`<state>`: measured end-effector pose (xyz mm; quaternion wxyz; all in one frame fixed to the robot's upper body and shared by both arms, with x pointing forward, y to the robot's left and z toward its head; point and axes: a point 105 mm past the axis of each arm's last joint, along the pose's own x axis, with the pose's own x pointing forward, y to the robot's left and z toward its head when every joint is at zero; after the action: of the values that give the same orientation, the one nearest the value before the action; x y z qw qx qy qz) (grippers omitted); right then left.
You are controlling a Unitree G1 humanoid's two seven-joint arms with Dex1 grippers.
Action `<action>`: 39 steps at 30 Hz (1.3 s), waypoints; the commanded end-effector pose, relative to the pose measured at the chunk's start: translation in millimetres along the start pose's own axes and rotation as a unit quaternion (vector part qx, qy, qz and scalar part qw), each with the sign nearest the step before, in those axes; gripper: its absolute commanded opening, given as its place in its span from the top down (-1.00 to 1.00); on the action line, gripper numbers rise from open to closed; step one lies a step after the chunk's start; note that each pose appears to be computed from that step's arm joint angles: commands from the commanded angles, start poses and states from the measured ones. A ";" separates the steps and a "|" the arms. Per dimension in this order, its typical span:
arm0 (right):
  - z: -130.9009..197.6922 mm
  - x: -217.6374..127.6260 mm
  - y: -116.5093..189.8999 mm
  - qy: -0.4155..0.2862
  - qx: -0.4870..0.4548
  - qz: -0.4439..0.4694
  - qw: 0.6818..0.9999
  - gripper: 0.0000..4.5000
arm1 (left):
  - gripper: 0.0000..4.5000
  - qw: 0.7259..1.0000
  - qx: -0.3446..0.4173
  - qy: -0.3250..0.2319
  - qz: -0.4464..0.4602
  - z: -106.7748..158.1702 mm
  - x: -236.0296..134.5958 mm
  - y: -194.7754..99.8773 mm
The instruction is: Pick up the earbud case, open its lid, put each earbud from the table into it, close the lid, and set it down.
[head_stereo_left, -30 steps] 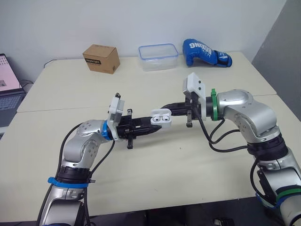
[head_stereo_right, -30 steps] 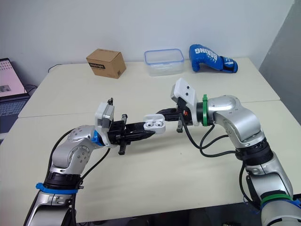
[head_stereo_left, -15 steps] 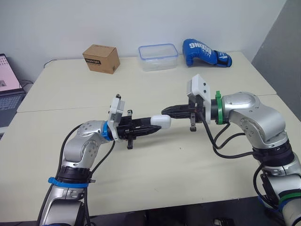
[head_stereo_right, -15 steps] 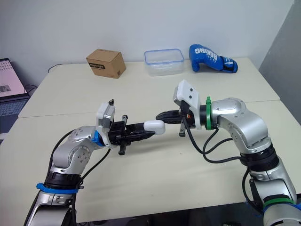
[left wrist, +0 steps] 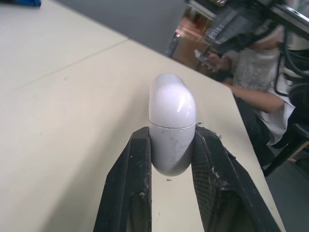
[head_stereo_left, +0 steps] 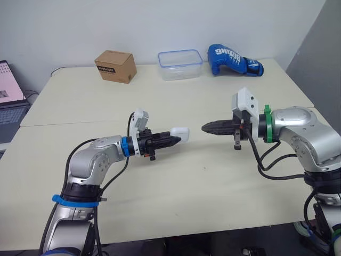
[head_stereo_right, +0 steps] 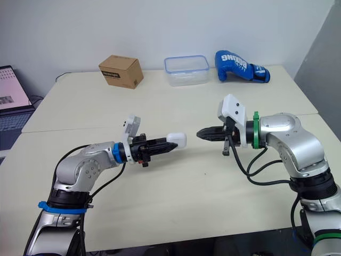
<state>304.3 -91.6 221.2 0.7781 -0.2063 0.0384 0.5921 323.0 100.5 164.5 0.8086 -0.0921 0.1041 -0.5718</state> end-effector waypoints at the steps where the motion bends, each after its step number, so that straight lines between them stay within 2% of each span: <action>1: 3.8 -9.1 -3.3 -0.012 -0.010 -0.016 1.000 0.98 | 0.67 0.998 -0.066 0.010 0.007 -0.8 7.1 5.9; 7: -5.3 -14.5 -4.5 -0.004 0.004 -0.031 0.999 0.98 | 0.67 0.986 -0.163 0.043 0.007 -14.1 25.0 17.2; 12: -9.4 -18.7 -3.3 0.002 0.012 -0.041 0.999 0.98 | 0.67 0.978 -0.199 0.054 0.030 -22.0 37.2 32.3; 18: -20.5 -24.3 -3.1 0.019 0.024 -0.058 0.998 0.98 | 0.67 0.971 -0.222 0.075 0.054 -28.6 36.3 44.2; 30: -26.7 -23.1 -6.5 0.026 0.034 -0.072 0.997 0.98 | 0.67 0.962 -0.221 0.116 0.110 -47.9 27.6 59.4; 32: -27.3 -23.1 -7.1 0.027 0.034 -0.072 0.996 1.00 | 0.34 0.963 -0.213 0.118 0.113 -47.9 26.3 60.9; 39: -30.0 -21.0 -6.0 0.029 0.036 -0.065 0.997 1.00 | -0.59 0.960 -0.202 0.136 0.136 -53.0 9.6 65.1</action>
<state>310.2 -124.1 192.1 0.8217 -0.1880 0.0896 0.5305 369.1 91.1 105.9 0.8035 -0.1809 0.3197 -0.4685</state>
